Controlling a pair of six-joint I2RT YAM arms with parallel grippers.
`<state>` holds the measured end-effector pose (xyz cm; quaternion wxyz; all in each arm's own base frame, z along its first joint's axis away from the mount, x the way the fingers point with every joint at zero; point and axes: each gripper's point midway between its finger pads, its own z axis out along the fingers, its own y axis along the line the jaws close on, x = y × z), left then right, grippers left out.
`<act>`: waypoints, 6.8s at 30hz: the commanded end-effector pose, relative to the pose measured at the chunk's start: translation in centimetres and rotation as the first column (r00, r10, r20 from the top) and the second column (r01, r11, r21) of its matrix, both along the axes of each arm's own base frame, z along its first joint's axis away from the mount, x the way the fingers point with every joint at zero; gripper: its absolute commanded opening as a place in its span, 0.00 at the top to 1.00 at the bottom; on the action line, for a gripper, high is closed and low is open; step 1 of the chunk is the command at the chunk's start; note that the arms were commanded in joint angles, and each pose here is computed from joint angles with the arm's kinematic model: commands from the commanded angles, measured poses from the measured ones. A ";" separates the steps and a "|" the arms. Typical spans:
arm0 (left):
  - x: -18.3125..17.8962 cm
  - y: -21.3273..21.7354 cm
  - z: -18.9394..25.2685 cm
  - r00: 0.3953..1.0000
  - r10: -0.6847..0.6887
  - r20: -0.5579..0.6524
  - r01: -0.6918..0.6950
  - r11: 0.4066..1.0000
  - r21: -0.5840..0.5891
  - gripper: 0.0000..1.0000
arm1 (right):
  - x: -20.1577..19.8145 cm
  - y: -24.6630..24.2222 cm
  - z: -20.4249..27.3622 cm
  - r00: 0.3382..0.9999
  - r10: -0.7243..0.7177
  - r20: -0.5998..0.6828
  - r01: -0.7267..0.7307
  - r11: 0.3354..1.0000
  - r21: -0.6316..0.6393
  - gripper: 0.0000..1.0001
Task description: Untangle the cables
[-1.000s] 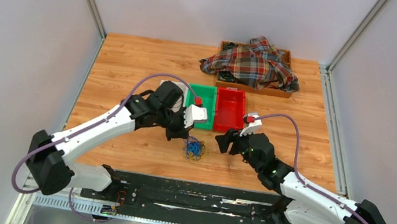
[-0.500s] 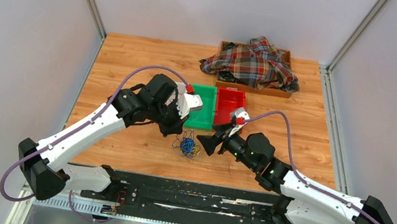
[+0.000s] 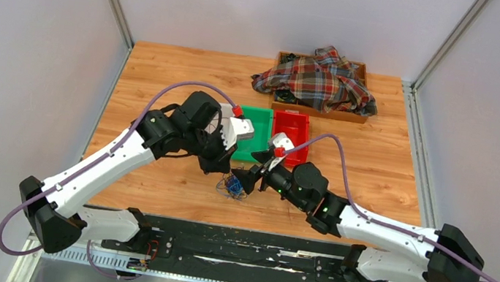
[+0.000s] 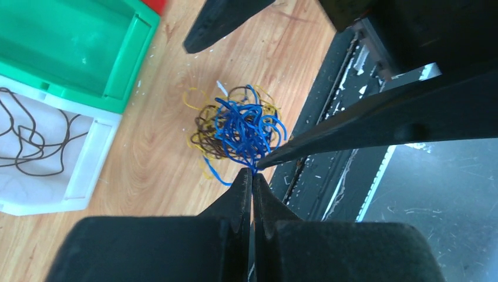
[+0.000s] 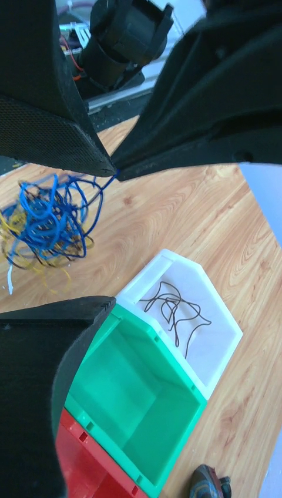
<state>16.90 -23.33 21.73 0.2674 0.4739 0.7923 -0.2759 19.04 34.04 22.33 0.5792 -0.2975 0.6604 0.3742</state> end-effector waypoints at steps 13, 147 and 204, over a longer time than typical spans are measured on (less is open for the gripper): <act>-3.9 -1.5 5.0 0.980 -0.199 -0.007 0.195 0.965 -0.173 0.99 | 2.1 2.3 0.2 0.994 -0.064 0.090 0.065 0.998 -0.009 0.27; 9.2 1.5 37.5 0.346 0.617 0.707 0.094 0.727 -0.680 0.99 | 4.6 -9.2 -3.3 0.878 -0.476 -0.051 0.478 0.878 0.033 0.22; 19.6 -2.8 9.3 0.633 0.246 0.734 -0.275 0.958 -0.084 1.00 | 6.5 -15.0 -5.0 0.781 -0.612 -0.125 0.621 0.782 0.052 0.28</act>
